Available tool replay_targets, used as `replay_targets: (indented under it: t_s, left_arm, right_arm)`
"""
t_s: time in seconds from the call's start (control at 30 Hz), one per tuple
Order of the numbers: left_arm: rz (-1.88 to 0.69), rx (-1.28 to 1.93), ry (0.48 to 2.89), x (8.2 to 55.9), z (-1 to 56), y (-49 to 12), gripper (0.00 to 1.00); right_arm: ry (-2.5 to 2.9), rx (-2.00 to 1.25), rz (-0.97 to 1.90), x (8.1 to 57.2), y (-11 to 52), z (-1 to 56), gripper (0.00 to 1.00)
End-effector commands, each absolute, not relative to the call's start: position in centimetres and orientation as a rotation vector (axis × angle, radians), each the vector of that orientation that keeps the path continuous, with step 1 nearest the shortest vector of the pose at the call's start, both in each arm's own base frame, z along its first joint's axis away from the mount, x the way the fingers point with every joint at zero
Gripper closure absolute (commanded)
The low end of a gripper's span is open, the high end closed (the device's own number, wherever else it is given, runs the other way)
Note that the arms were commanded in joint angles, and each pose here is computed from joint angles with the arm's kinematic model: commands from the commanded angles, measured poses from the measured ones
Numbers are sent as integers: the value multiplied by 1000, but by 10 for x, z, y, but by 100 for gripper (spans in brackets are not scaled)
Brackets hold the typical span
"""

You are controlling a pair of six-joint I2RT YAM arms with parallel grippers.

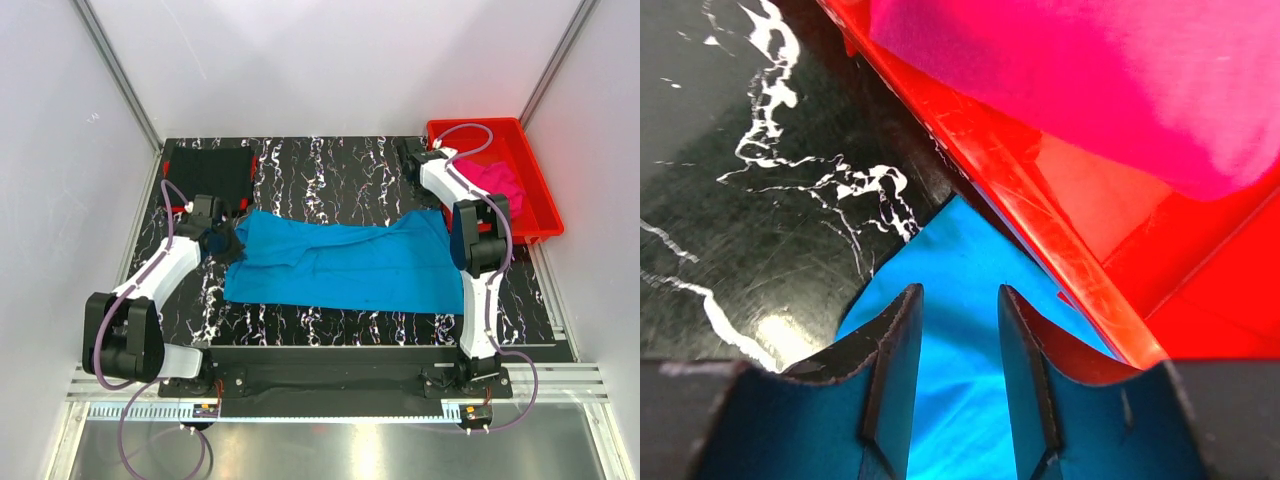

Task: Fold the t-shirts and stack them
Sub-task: Fold the tshirt

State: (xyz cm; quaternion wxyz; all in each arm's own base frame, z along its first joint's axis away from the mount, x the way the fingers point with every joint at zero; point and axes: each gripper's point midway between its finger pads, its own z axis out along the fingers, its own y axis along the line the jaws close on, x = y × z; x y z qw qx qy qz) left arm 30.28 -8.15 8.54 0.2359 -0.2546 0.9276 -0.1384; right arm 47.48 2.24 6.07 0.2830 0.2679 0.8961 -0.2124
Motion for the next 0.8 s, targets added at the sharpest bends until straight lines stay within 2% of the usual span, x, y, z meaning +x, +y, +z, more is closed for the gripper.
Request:
replay_targets:
  t_s: [0.0, 0.3, 0.77]
  left_arm:
    - [-420, -660, 2509, 304, 90, -83, 100]
    - [-454, -653, 2495, 307, 93, -87, 100]
    - [-425, -658, 2484, 313, 91, -83, 100]
  right_arm:
    - [2325, 781, -625, 486, 13, 67, 56]
    - [2300, 832, -704, 502, 10, 54, 55]
    - [2308, 877, -792, 488, 4, 33, 56]
